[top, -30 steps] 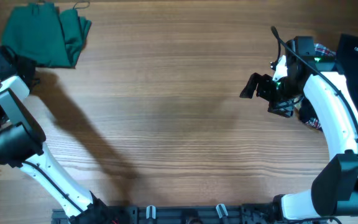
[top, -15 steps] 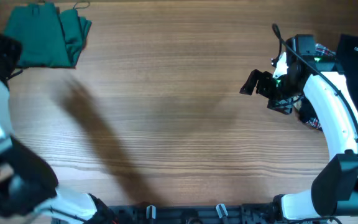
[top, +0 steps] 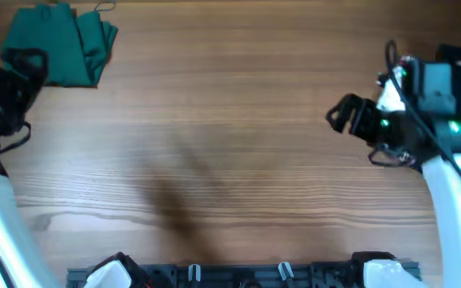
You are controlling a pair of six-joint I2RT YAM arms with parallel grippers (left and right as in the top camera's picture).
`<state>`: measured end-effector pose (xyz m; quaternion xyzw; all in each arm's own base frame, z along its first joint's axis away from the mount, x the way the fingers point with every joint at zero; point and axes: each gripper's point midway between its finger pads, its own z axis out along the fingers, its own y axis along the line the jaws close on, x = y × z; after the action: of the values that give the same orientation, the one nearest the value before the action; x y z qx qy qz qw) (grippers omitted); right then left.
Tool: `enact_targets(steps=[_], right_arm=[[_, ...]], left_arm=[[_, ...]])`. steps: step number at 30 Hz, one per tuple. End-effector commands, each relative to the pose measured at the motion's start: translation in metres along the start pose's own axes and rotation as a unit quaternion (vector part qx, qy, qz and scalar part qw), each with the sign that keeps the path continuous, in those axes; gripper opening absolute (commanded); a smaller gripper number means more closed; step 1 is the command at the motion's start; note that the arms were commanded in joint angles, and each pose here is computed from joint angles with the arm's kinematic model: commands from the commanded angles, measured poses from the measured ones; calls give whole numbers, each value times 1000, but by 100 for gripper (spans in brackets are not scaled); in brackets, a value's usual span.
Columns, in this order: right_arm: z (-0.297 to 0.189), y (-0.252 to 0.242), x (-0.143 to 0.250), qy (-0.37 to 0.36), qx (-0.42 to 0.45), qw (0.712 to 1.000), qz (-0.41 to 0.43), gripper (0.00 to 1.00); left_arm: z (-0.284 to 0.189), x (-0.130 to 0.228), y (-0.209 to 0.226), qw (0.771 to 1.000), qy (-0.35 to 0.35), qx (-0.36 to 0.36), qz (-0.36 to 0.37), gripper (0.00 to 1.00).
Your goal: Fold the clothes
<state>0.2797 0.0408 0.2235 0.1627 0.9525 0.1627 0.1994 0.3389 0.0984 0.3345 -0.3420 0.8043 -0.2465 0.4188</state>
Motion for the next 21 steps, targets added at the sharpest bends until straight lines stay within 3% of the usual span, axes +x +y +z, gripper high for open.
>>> enact_targets(steps=[1,8,15,21], right_arm=[[-31,-3,8,-40,11,999,-7,100],[-85,-24,49,-95,37,995,7,100],[-116,-38,85,-136,41,990,10,100],[-112,-59,90,-139,90,986,17,100]], left_arm=[[-8,28,-26,996,46,52,54,100],[6,91,-60,976,130,75,161,100],[10,102,-66,972,137,68,181,100],[10,102,-66,971,137,68,181,100]])
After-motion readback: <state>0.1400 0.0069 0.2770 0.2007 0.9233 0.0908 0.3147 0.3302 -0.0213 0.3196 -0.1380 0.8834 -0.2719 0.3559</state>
